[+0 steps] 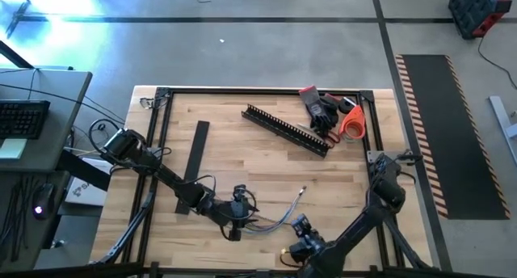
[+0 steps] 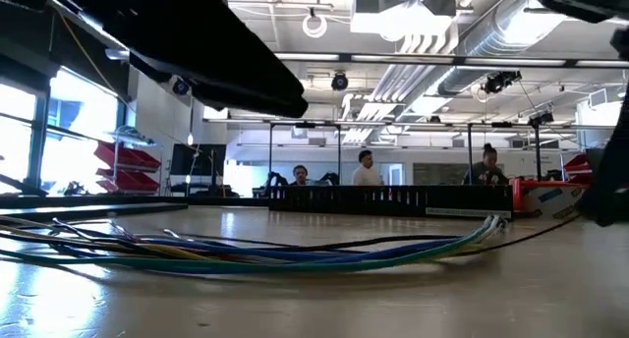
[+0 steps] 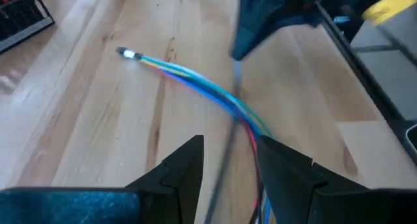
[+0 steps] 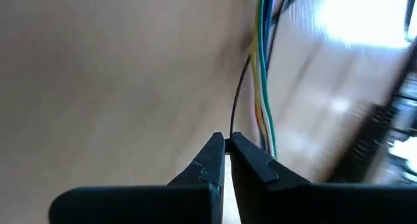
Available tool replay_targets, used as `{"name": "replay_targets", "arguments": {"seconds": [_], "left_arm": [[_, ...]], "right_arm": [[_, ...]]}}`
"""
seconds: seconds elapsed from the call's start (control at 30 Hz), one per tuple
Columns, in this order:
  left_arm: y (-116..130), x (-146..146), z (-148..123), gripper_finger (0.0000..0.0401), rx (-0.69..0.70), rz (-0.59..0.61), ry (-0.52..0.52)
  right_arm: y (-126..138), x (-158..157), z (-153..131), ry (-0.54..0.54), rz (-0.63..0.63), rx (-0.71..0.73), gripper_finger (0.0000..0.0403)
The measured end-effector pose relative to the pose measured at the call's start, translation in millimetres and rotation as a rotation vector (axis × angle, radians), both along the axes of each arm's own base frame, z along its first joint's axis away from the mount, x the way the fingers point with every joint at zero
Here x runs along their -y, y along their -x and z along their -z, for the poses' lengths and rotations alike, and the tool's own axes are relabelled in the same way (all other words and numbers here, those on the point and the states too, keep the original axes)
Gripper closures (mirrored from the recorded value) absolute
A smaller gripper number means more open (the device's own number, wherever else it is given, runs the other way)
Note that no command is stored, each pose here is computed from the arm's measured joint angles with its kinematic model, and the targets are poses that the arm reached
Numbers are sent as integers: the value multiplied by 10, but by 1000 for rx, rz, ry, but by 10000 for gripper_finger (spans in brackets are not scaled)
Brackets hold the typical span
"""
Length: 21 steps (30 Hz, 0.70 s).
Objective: Ziptie cables
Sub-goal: Wrap the black zip tie on the cables
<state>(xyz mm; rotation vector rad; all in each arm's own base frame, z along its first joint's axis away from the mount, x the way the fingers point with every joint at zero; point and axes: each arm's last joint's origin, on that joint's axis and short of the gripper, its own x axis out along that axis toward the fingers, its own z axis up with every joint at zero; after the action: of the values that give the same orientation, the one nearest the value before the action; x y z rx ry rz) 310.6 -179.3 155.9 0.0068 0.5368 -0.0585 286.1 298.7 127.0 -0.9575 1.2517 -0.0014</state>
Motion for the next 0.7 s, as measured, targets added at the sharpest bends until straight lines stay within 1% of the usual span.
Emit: {"name": "replay_targets", "arguments": {"seconds": [0.07, 0.13, 0.23, 0.37, 0.43, 0.53, 0.7], "left_arm": [[32, 17, 6, 277, -55, -34, -41], [71, 31, -7, 282, -109, -70, -86], [88, 124, -97, 293, -117, -72, -113], [118, 188, -109, 308, -123, -72, -119], [131, 223, -121, 314, -112, -77, -101], [157, 230, -86, 323, -123, -111, -80], [139, 255, -51, 333, -104, -151, -49]], "right_arm": [[-90, -9, -7, -86, 49, 23, 403], [-183, 26, -55, -140, 123, 42, 403], [-322, 28, -154, -249, 223, 93, 403], [-456, 57, -244, -365, 355, 110, 403], [-482, 40, -298, -411, 413, 134, 403], [-476, 78, -331, -419, 550, 154, 403], [-421, 222, -369, -340, 763, 179, 403]]}}
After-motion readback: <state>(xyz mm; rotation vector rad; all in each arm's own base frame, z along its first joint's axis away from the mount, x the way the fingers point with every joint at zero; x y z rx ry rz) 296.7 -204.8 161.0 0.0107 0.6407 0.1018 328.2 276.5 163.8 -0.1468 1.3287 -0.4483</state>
